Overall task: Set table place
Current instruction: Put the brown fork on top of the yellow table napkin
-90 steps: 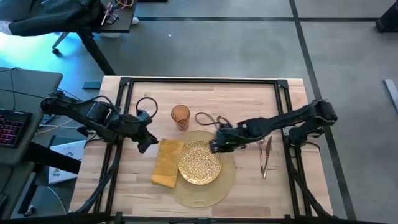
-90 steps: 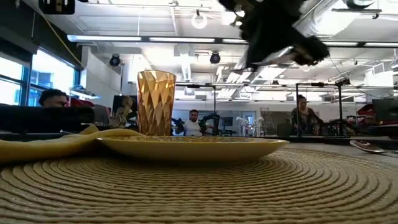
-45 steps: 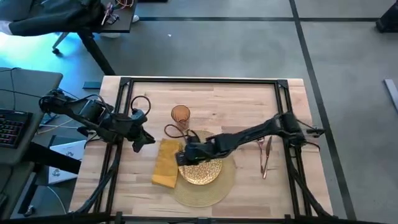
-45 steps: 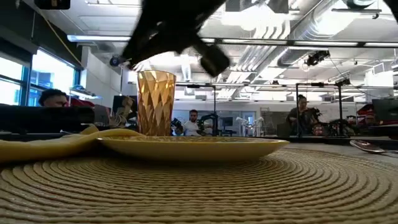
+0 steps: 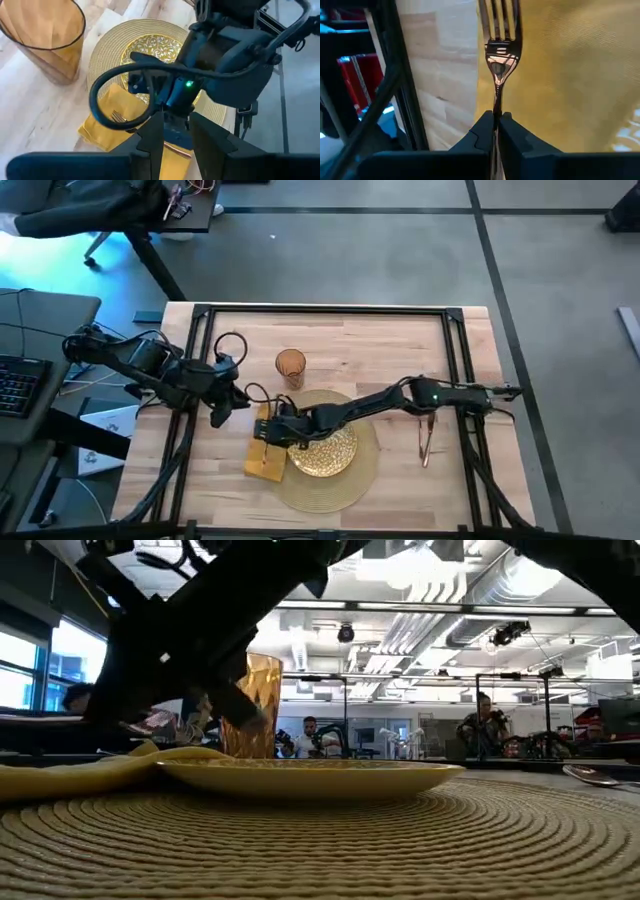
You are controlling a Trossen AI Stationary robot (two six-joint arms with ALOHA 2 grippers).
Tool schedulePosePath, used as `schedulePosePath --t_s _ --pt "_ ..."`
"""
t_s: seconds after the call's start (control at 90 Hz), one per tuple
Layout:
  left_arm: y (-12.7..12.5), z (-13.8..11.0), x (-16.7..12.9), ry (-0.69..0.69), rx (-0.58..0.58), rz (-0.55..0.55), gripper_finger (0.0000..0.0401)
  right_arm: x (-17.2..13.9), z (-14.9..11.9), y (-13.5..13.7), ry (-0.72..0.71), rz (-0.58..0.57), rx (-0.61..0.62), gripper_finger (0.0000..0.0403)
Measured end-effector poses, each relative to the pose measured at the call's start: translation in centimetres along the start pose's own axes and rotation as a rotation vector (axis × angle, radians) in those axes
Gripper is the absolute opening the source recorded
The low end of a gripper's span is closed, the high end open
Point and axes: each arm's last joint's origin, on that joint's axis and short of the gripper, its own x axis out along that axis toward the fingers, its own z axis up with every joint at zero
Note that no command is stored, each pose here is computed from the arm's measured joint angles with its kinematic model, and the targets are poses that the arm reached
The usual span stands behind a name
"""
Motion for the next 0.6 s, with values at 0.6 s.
schedulePosePath --t_s 0.6 --pt "-0.01 0.0 -0.01 0.001 0.082 -0.001 0.0078 0.22 0.28 -0.95 -0.027 -0.073 0.038 0.0024"
